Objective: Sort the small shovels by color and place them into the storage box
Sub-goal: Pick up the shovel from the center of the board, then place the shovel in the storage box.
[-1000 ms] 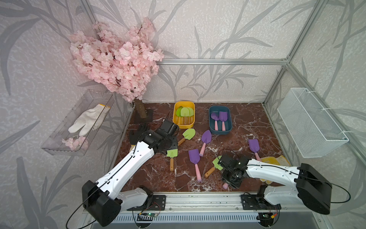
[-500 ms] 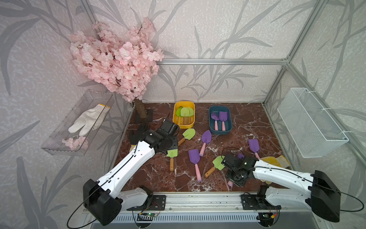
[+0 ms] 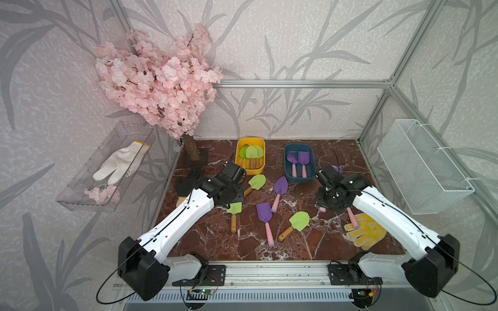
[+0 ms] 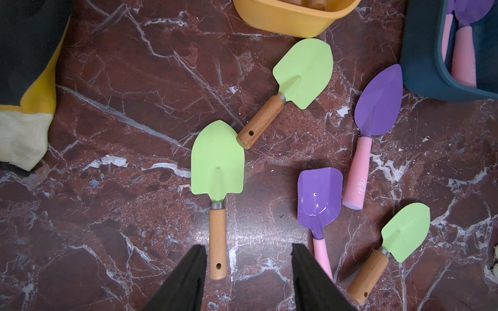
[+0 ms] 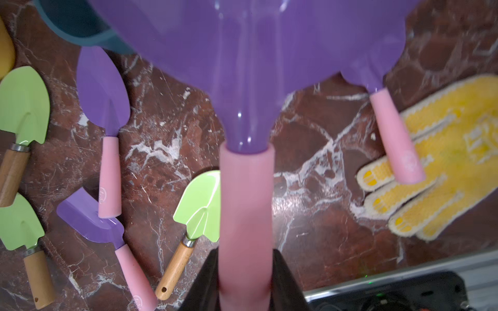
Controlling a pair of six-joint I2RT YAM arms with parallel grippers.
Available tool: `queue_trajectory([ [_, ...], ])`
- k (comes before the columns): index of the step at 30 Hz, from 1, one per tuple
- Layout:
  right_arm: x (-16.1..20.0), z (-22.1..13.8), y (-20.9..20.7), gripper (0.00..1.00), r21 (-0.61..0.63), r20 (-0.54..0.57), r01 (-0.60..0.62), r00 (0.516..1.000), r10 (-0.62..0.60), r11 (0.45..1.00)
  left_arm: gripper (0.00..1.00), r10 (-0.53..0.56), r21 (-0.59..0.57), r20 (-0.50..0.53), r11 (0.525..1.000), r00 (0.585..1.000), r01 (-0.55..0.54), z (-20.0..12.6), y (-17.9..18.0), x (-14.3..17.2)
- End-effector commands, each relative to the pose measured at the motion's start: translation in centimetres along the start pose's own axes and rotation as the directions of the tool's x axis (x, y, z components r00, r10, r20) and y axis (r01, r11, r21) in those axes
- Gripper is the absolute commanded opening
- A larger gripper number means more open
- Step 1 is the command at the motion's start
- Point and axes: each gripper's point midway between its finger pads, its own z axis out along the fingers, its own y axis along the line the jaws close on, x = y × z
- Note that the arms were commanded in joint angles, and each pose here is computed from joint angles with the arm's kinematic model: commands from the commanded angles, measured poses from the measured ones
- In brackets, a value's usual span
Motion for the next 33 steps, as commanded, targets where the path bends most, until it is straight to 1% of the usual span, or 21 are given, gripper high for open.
queue_trajectory([
  [1,-2.6,-0.5,1.6,0.26,-0.056,-0.003,0.225,0.974,-0.225,0.973,0.55,0.008,0.012,0.009,1.0,1.0,-0.008,-0.1,-0.5,-0.5],
  [4,-4.7,0.0,3.1,0.26,-0.097,-0.045,0.277,0.958,-0.282,0.956,0.55,0.009,0.011,0.005,1.0,1.0,-0.009,-0.1,-0.6,-0.6],
  [8,-7.2,0.8,4.9,0.26,-0.129,-0.057,0.35,0.931,-0.359,0.928,0.55,0.012,0.009,0.005,1.0,1.0,-0.012,-0.2,-0.7,-0.8],
  [12,-9.8,2.2,6.2,0.26,-0.135,-0.084,0.379,0.916,-0.391,0.916,0.55,0.011,0.011,0.005,1.0,1.0,-0.011,-0.3,-0.9,-1.0],
  [17,-13.1,4.7,7.8,0.25,-0.127,-0.081,0.353,0.928,-0.364,0.927,0.55,0.021,0.001,-0.003,1.0,1.0,-0.021,-0.3,-0.9,-1.1],
  [22,-15.3,7.9,8.7,0.25,-0.129,-0.111,0.268,0.953,-0.283,0.955,0.55,0.029,-0.016,-0.018,0.999,0.999,-0.029,0.0,-0.9,-1.2],
  [26,-16.4,9.9,9.1,0.24,-0.118,-0.134,0.217,0.963,-0.232,0.969,0.56,0.031,-0.015,-0.023,0.999,0.999,-0.031,0.0,-1.1,-1.3],
  [33,-17.3,12.6,9.5,0.24,-0.091,-0.17,0.195,0.963,-0.209,0.977,0.56,0.034,-0.023,-0.037,0.999,0.999,-0.035,0.4,-1.1,-1.2],
])
